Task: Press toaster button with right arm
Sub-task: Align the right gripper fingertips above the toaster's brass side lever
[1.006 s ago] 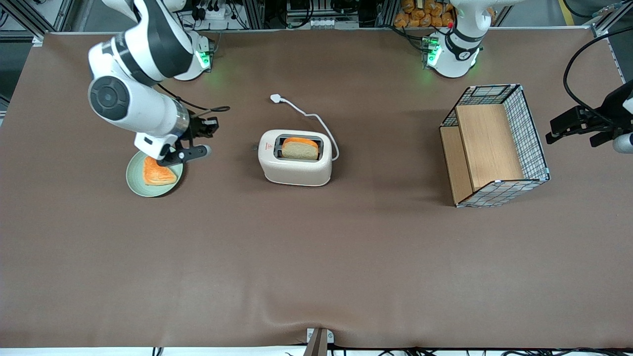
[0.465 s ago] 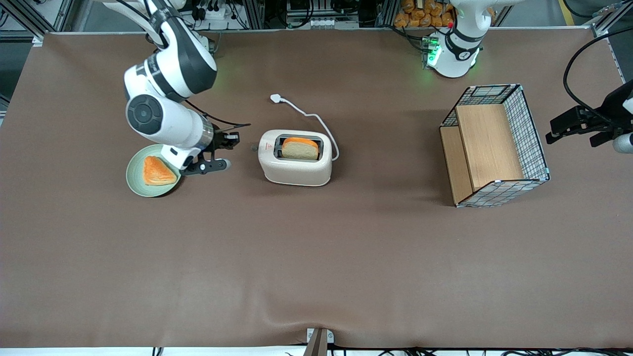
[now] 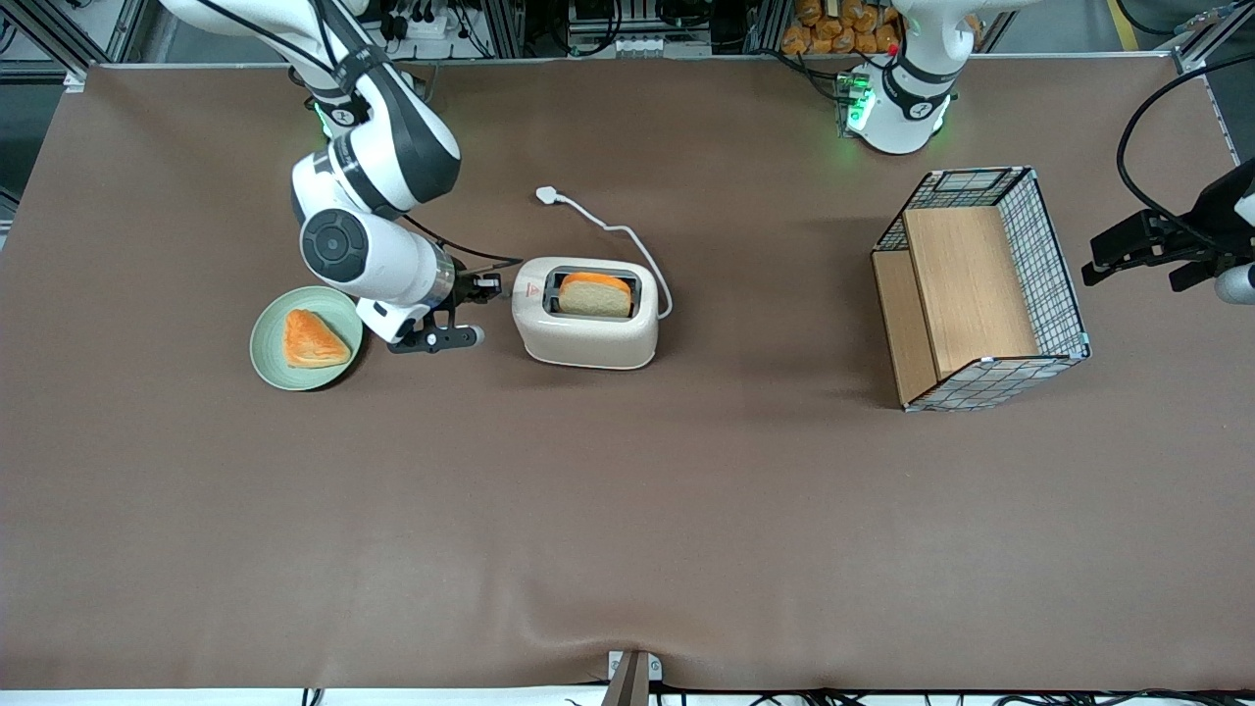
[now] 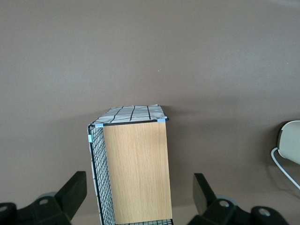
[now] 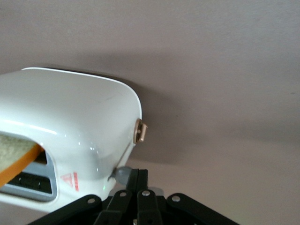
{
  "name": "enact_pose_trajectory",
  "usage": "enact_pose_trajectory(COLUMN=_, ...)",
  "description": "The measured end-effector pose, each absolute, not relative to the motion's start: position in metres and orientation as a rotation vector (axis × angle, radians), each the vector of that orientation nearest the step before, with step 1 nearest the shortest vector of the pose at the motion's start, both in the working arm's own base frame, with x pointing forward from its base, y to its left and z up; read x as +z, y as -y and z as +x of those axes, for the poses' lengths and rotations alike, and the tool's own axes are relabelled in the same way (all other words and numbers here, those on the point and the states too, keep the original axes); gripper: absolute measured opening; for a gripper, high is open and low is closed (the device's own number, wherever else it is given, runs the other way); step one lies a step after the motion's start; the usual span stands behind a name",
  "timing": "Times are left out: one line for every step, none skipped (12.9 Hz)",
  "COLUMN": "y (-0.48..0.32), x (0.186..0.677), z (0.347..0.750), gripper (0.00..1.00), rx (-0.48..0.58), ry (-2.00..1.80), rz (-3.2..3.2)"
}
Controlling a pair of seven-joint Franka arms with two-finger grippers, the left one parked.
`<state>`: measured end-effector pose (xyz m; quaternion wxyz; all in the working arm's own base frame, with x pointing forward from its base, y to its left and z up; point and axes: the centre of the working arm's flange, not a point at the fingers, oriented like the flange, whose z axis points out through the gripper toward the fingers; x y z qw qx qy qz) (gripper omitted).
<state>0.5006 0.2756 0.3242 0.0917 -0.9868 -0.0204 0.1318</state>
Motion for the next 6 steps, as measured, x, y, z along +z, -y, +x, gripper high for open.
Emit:
enact_pose_trajectory(y=-0.2776, x=0.3169, z=0.4971, gripper=0.01, rx=0.388, ry=0.041, rz=-2.915)
enact_pose_trajectory(y=-0.2786, x=0.312, z=0.4941, gripper=0.01, rx=0.396, ry=0.015, rz=-2.896)
enact_pose_trajectory(y=-0.2788, x=0.3097, z=0.4925, gripper=0.01, rx=0.409, ry=-0.012, rz=-2.876)
enact_pose_trajectory(y=-0.2789, x=0.3094, z=0.4921, gripper=0.01, rx=0.421, ry=-0.037, rz=-2.857)
enact_pose_trajectory(y=-0.2786, x=0.3091, z=0.492, gripper=0.01, rx=0.431, ry=-0.058, rz=-2.84)
enact_pose_trajectory(y=-0.2773, x=0.3083, z=0.4921, gripper=0.01, rx=0.438, ry=-0.074, rz=-2.83)
